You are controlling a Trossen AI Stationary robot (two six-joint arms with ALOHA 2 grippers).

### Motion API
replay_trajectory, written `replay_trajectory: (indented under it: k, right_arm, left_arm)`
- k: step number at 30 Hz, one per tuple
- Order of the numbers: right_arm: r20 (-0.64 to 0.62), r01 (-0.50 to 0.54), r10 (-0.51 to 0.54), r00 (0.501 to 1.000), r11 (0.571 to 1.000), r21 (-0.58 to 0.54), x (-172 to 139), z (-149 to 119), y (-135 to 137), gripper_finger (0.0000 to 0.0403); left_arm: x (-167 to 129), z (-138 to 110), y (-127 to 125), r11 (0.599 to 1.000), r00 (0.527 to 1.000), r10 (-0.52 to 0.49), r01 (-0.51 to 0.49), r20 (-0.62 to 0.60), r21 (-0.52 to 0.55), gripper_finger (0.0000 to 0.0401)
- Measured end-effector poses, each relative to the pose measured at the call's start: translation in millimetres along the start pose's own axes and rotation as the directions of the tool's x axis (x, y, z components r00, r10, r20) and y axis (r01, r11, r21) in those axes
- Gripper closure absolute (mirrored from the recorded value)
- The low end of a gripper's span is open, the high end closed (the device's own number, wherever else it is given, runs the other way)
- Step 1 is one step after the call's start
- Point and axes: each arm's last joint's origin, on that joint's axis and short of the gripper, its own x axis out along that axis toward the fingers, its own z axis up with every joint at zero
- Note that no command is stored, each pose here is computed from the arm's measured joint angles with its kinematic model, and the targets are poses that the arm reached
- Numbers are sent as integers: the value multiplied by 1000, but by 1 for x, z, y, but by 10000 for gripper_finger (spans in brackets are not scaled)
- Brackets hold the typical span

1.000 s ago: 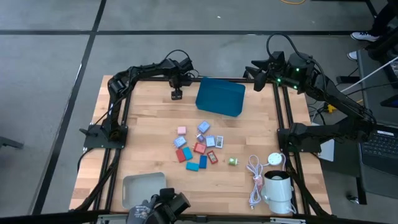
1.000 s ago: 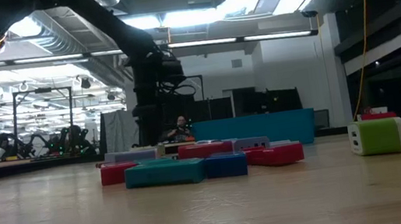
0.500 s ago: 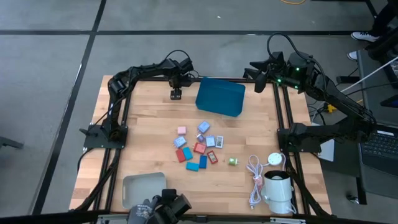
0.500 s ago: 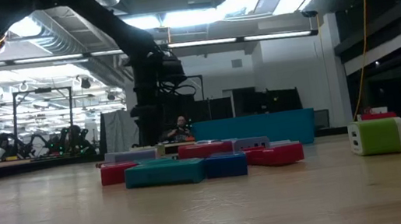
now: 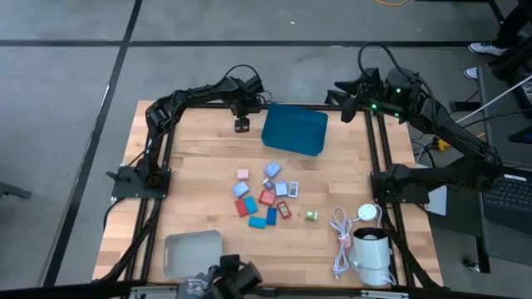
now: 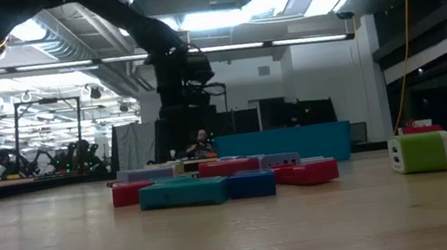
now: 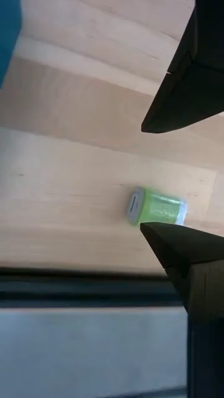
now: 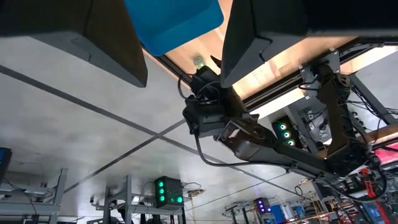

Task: Pick & Place Office items
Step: Put the top green charger adapter into the blue bin

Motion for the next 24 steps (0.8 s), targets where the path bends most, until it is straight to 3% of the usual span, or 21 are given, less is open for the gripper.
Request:
replay_trajectory:
  k: [7, 13, 19, 24]
  right_arm:
    - [-5, -20, 20, 1000, 1000, -10, 0, 0, 1, 192]
    - [-6, -29, 29, 1000, 999, -21, 0, 0, 1, 192]
    - [-10, -45, 45, 999, 998, -34, 0, 0, 1, 192]
    - [-8, -41, 40, 999, 998, -55, 0, 0, 0, 192]
  left_arm:
    - [19, -3, -1, 1000, 996, -8, 6, -89, -27, 160]
    - [15, -2, 0, 996, 987, 88, -84, -133, 32, 168]
    - [-9, 7, 7, 988, 986, 150, -147, -75, 40, 177]
    - [2, 7, 13, 990, 985, 142, -139, -102, 33, 177]
